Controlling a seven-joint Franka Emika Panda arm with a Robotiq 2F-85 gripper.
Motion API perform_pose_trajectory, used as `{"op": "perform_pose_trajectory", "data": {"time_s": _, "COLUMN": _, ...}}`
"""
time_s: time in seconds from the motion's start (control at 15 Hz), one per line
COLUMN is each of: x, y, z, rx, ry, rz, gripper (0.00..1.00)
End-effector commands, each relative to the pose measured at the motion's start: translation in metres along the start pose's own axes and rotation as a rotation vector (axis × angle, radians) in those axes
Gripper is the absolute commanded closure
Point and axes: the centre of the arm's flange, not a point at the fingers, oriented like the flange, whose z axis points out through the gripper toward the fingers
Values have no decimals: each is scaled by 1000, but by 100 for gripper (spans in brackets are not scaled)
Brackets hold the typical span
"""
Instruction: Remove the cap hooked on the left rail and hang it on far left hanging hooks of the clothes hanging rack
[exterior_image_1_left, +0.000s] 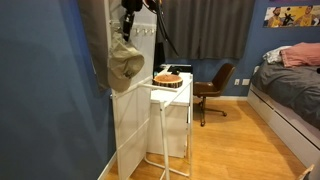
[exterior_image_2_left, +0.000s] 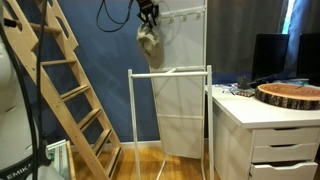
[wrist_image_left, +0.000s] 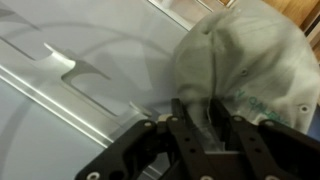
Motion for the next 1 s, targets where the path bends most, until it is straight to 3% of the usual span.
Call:
{"op": "perform_pose_trajectory", "data": {"time_s": 0.0, "x": 8, "y": 10, "z": -10, "rx": -29, "ry": 7, "rz": 28, "gripper": 34}}
{"op": "perform_pose_trajectory", "data": {"time_s": 0.2, "x": 9, "y": 10, "z": -14, "rx": -30, "ry": 8, "rz": 39, "gripper": 14}}
{"op": "perform_pose_trajectory", "data": {"time_s": 0.4, "x": 13, "y": 6, "z": -13, "rx": -21, "ry": 9, "rz": 46, "gripper": 6}}
{"op": "perform_pose_trajectory", "data": {"time_s": 0.53, "x": 16, "y": 4, "z": -14, "rx": -20, "ry": 5, "rz": 52, "gripper": 5}}
{"op": "perform_pose_trajectory", "data": {"time_s": 0.93, "x": 15, "y": 5, "z": -20, "rx": -35, "ry": -11, "rz": 73, "gripper": 21}}
